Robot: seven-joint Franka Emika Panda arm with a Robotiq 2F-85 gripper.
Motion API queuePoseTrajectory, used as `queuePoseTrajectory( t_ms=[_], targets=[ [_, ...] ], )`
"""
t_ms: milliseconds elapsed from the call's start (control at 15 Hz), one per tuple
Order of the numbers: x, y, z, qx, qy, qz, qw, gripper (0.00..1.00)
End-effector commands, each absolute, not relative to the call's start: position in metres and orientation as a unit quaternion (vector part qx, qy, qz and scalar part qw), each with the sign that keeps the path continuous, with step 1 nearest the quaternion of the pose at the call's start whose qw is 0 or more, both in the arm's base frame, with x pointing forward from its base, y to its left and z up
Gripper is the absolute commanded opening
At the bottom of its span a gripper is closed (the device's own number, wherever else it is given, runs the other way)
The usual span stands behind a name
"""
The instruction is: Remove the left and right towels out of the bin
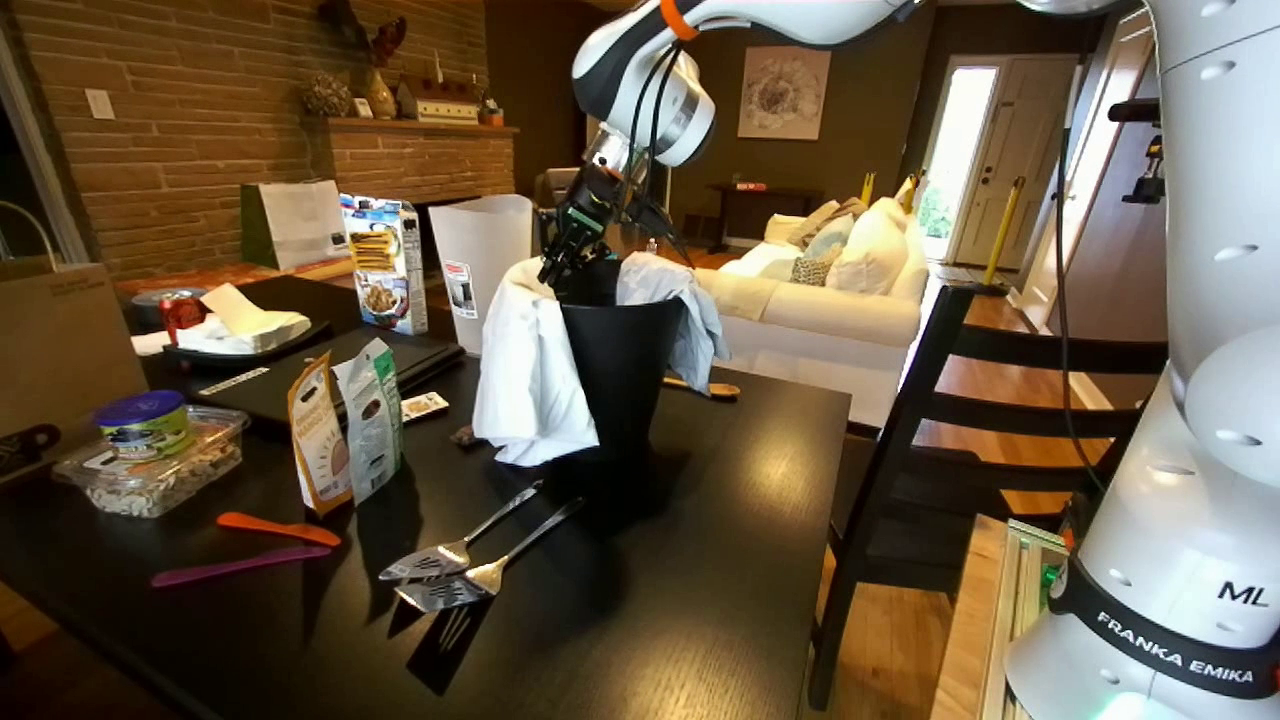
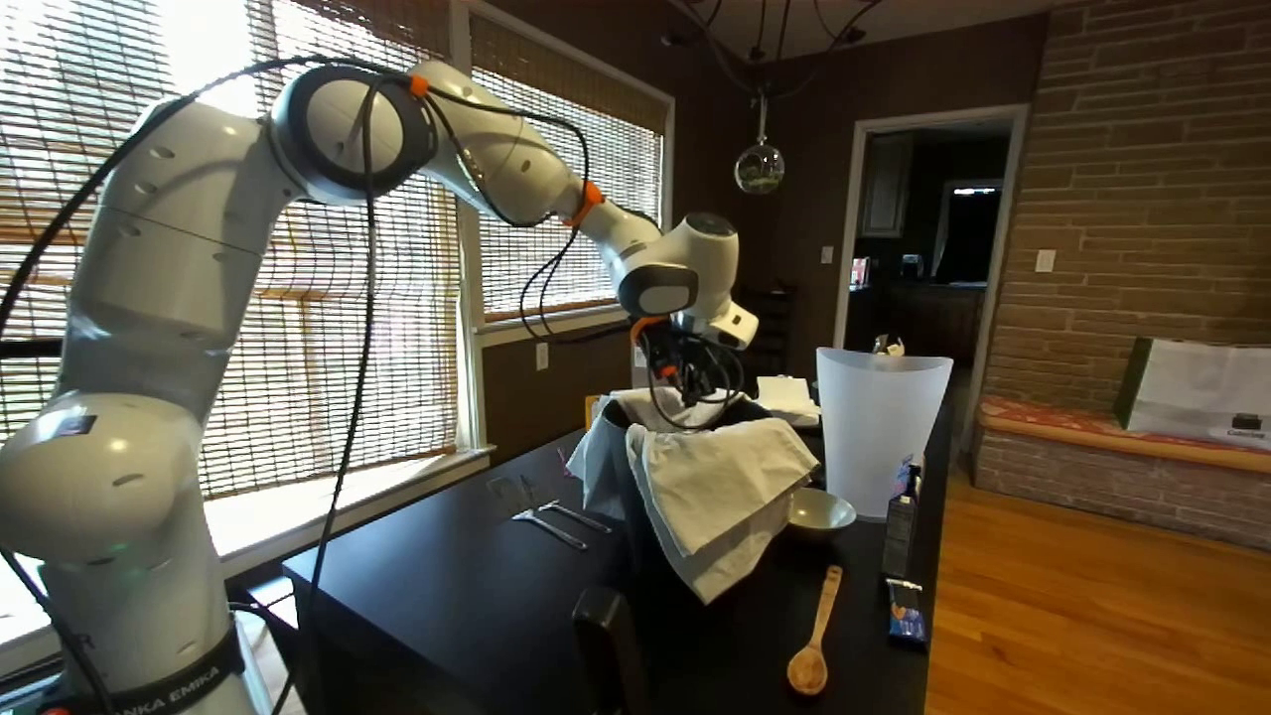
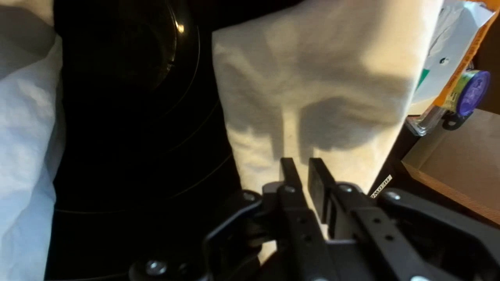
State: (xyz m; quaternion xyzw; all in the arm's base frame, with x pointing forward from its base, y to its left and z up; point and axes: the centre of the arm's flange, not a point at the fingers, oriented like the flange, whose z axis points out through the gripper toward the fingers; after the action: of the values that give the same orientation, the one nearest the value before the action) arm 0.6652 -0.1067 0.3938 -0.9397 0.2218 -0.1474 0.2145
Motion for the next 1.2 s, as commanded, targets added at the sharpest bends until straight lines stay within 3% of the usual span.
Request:
queuePoseTrajectory(
  t_ms=[0, 467, 600, 733, 800, 933, 1133],
  targets=[
    [0.66, -0.121, 0.379, -0.948, 0.187, -0.144, 0.214, 0.46],
    [0.667, -0.128, 0.35, -0.945, 0.166, -0.181, 0.218, 0.95],
    [0.67, -0.124, 0.343, -0.941, 0.169, -0.186, 0.225, 1.0],
    [0.672, -0.12, 0.338, -0.939, 0.172, -0.189, 0.231, 1.0],
    [0.672, -0.119, 0.337, -0.938, 0.173, -0.19, 0.233, 0.75],
    [0.673, -0.118, 0.337, -0.937, 0.175, -0.189, 0.235, 0.72],
    [0.673, -0.119, 0.34, -0.935, 0.179, -0.189, 0.238, 0.5]
  ],
)
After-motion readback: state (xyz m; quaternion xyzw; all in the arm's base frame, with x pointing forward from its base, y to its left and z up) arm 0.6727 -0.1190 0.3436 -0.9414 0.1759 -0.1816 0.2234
